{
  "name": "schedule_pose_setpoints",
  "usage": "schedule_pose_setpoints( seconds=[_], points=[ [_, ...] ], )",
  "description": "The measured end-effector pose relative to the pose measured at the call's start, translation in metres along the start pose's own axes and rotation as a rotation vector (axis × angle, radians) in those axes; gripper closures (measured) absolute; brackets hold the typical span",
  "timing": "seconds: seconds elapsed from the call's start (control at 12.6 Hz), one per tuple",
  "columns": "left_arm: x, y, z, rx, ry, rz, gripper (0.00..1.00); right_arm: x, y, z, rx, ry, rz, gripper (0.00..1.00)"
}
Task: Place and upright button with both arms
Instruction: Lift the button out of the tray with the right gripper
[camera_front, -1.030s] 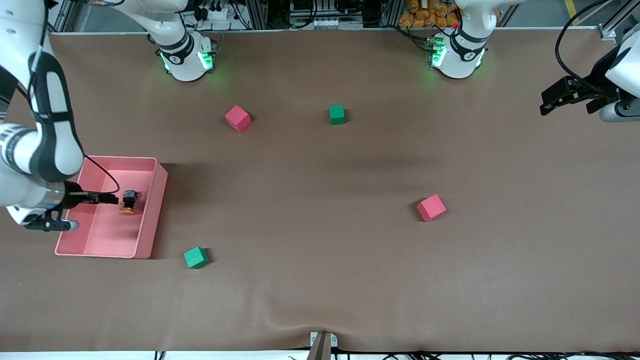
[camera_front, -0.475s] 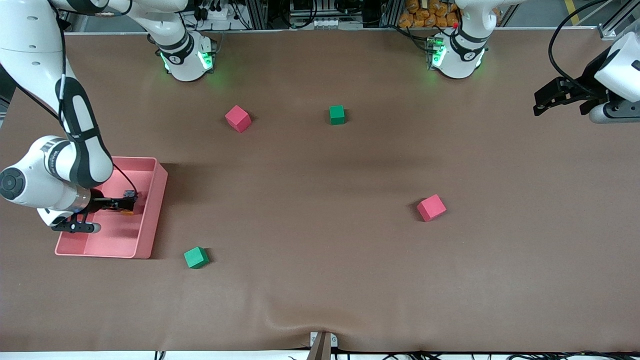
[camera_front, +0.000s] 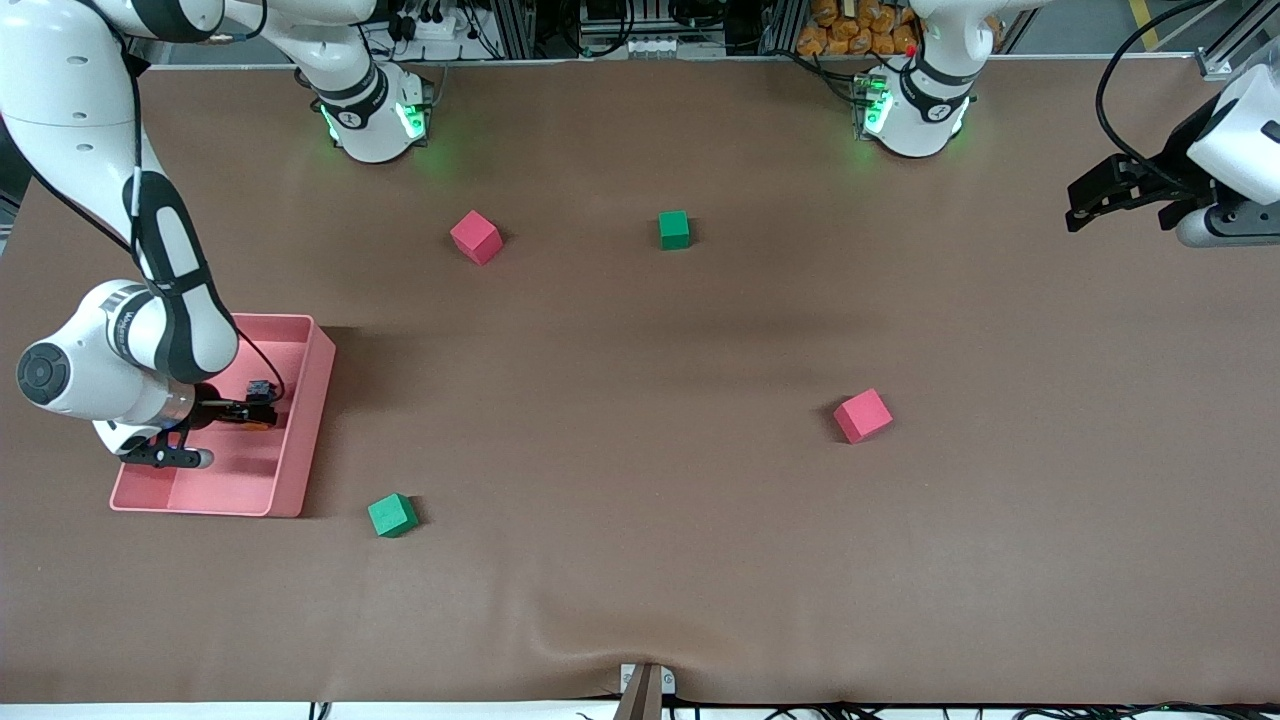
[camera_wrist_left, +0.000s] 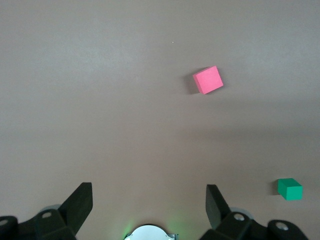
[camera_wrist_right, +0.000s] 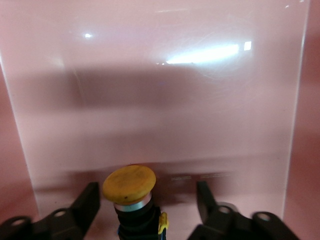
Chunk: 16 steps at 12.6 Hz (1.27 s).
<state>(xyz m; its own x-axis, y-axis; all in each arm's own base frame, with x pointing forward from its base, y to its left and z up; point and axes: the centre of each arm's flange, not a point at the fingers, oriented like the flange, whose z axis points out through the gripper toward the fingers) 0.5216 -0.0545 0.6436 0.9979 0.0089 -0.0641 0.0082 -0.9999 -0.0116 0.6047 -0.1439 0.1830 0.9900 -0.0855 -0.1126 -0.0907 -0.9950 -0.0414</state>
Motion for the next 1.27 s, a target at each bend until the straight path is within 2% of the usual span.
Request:
schedule_pose_setpoints(
  seconds=[0.32,0.55,0.87,1.03,1.27],
  points=[
    [0.0,0.001,0.0,0.0,-0.001,0.001,0.0,0.003,0.003,-0.001,-0.003,0.009,-0.061,0.67],
    [0.0,0.001,0.0,0.0,0.0,0.002,0.0,0.011,0.004,-0.019,0.013,-0.022,-0.086,0.67],
    [-0.001,0.001,-0.001,0.0,0.002,0.002,0.0,0.036,-0.001,-0.107,0.064,-0.108,-0.089,0.67],
    [-0.001,0.001,-0.002,0.0,0.003,0.002,0.0,0.044,-0.038,-0.155,0.075,-0.139,-0.039,0.67],
    [-0.001,0.002,-0.002,0.0,0.004,0.003,0.0,0.048,-0.158,-0.191,0.085,-0.157,0.017,0.67]
  ],
)
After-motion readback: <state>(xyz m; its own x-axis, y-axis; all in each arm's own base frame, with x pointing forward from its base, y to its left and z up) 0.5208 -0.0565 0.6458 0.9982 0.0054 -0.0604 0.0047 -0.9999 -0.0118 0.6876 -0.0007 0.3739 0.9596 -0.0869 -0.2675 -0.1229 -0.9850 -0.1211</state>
